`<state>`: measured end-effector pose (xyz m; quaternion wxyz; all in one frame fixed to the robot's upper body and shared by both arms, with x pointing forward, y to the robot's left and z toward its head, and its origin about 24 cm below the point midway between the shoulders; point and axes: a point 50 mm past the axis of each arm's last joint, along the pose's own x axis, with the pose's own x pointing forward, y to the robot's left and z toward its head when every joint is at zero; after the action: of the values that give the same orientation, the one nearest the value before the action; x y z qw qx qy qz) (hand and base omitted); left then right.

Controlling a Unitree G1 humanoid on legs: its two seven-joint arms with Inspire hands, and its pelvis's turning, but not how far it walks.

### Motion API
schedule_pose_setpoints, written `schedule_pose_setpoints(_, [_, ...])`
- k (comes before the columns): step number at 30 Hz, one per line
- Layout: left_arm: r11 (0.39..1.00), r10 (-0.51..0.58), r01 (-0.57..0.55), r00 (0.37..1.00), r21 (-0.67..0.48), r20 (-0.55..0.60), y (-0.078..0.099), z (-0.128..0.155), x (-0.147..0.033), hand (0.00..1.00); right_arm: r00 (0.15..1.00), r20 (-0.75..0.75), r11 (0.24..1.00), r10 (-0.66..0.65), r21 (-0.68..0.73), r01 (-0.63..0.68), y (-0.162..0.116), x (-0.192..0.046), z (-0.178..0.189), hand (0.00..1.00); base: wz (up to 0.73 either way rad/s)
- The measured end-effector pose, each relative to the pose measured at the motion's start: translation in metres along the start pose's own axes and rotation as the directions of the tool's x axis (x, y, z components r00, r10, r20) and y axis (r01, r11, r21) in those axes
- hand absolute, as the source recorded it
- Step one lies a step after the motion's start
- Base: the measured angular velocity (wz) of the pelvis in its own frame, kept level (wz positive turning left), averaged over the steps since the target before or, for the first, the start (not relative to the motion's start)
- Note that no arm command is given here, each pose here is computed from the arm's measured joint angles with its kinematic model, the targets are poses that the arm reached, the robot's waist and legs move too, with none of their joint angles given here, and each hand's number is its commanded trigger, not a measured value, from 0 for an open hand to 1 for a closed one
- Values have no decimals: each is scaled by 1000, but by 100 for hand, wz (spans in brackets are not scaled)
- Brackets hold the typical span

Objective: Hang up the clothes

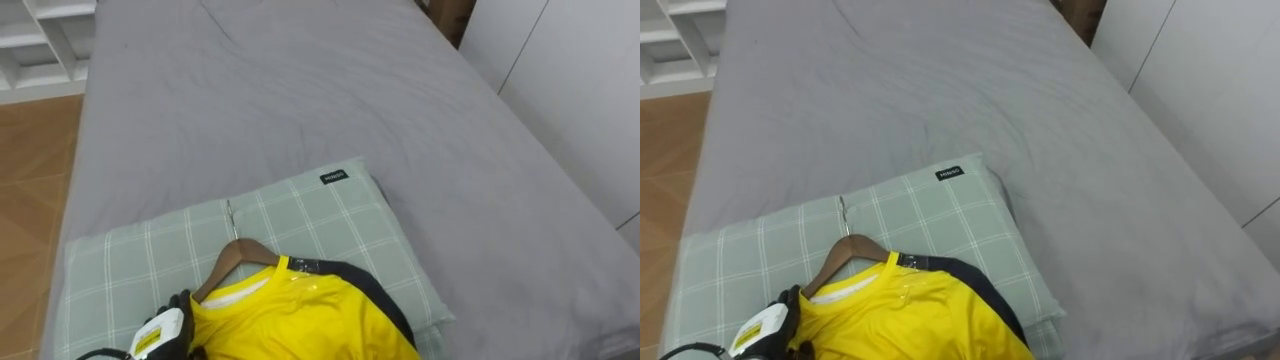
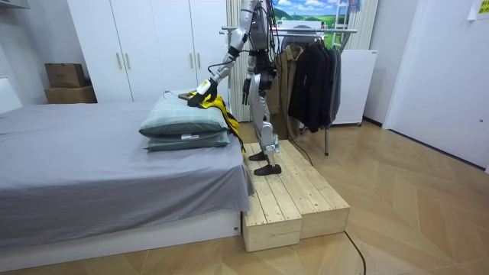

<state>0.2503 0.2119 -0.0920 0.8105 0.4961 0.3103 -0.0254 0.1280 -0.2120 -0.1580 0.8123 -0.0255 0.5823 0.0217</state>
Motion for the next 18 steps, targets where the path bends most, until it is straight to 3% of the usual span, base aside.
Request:
schedule_pose_setpoints(9, [1000,5,-5,1000,0,-2,0,0,0,0,1000,1,1000,2,-2,-2,0,0,0,0,0])
schedule_pose_setpoints(11, [1000,5,-5,1000,1,-4,0,0,0,24,1000,1,1000,2,-2,-2,0,0,1,0,0])
schedule_pose_setpoints(12, [1000,5,-5,1000,1,-5,0,0,0,52,1000,1,1000,2,-2,-2,0,0,1,0,0])
schedule_pose_setpoints(13, [1000,5,-5,1000,1,-5,0,0,0,52,1000,1,1000,2,-2,-2,0,0,1,0,0])
schedule_pose_setpoints(14, [1000,5,-5,1000,1,-5,0,0,0,71,1000,1,1000,2,-2,-2,0,0,1,0,0])
schedule_pose_setpoints(15, [1000,9,-9,1000,1,-5,0,0,0,79,1000,1,1000,1,-2,-1,0,0,1,0,0])
schedule_pose_setpoints(16, [1000,14,-14,1000,1,-4,1,0,0,100,1000,1,1000,1,-2,-1,0,0,1,0,0])
schedule_pose_setpoints(18, [999,42,-42,999,3,-2,5,0,1,100,1000,1,1000,1,-2,-1,0,0,1,0,0])
